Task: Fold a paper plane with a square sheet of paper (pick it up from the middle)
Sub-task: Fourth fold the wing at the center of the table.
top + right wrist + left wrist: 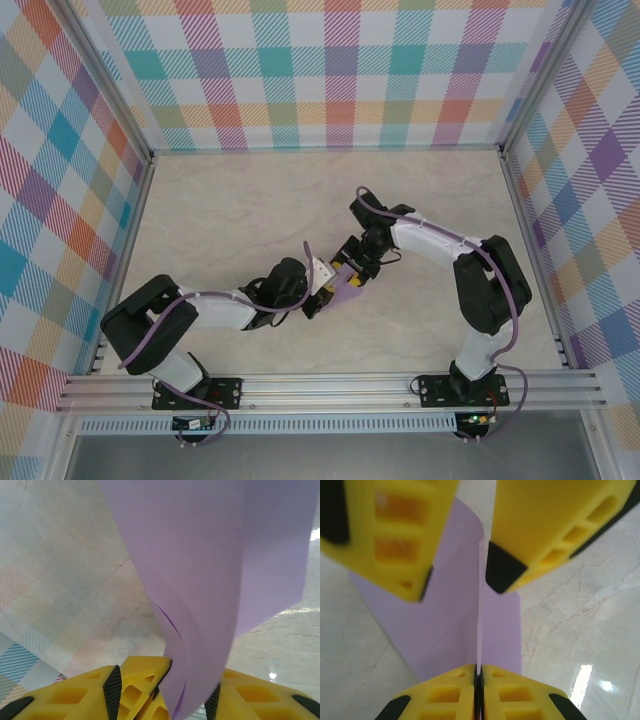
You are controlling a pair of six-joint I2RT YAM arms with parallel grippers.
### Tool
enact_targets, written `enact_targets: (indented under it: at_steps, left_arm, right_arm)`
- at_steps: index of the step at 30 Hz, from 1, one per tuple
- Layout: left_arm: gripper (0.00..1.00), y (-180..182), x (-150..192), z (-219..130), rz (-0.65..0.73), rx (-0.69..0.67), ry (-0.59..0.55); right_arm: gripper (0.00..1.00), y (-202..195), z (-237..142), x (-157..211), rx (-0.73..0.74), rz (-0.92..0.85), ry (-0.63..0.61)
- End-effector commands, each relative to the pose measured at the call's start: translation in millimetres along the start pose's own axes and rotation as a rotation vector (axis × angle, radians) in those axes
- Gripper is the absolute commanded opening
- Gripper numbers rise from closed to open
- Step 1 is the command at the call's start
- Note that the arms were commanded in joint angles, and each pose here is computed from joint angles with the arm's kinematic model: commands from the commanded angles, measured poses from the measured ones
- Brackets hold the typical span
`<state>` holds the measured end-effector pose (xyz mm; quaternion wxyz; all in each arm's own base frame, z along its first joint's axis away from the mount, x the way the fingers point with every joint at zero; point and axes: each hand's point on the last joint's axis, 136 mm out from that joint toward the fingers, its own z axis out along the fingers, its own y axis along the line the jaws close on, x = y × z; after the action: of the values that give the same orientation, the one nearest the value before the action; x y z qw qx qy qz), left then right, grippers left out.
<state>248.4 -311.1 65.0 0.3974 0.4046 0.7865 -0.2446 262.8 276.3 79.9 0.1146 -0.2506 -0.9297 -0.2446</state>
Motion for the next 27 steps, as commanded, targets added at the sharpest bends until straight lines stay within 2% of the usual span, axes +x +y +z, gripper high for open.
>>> enact_targets:
  at_steps: [1,6,8,9,13,17,27]
  left_arm:
    - [0.11,10,-17,-2,0.079,-0.039,-0.019]
    - [0.13,10,-15,3,0.066,-0.035,-0.013]
    - [0.20,11,-12,3,0.033,-0.036,-0.006]
    - [0.26,10,-11,3,0.007,-0.037,-0.006]
    - [0.39,9,-5,0,-0.102,-0.035,-0.022]
    - [0.40,9,2,-3,-0.163,-0.036,-0.035]
    - [0.41,11,12,-12,-0.168,-0.083,-0.031]
  right_arm:
    - [0.46,-2,-1,5,0.029,0.018,0.037]
    - [0.26,-3,1,3,0.034,0.027,0.033]
    - [0.19,-3,1,2,0.038,0.031,0.023]
    - [0.18,-4,1,1,0.039,0.033,0.019]
    - [0.17,-6,4,-1,0.046,0.042,0.018]
    - [0.17,-6,8,-2,0.051,0.046,0.024]
    - [0.18,-7,12,-3,0.064,0.060,0.028]
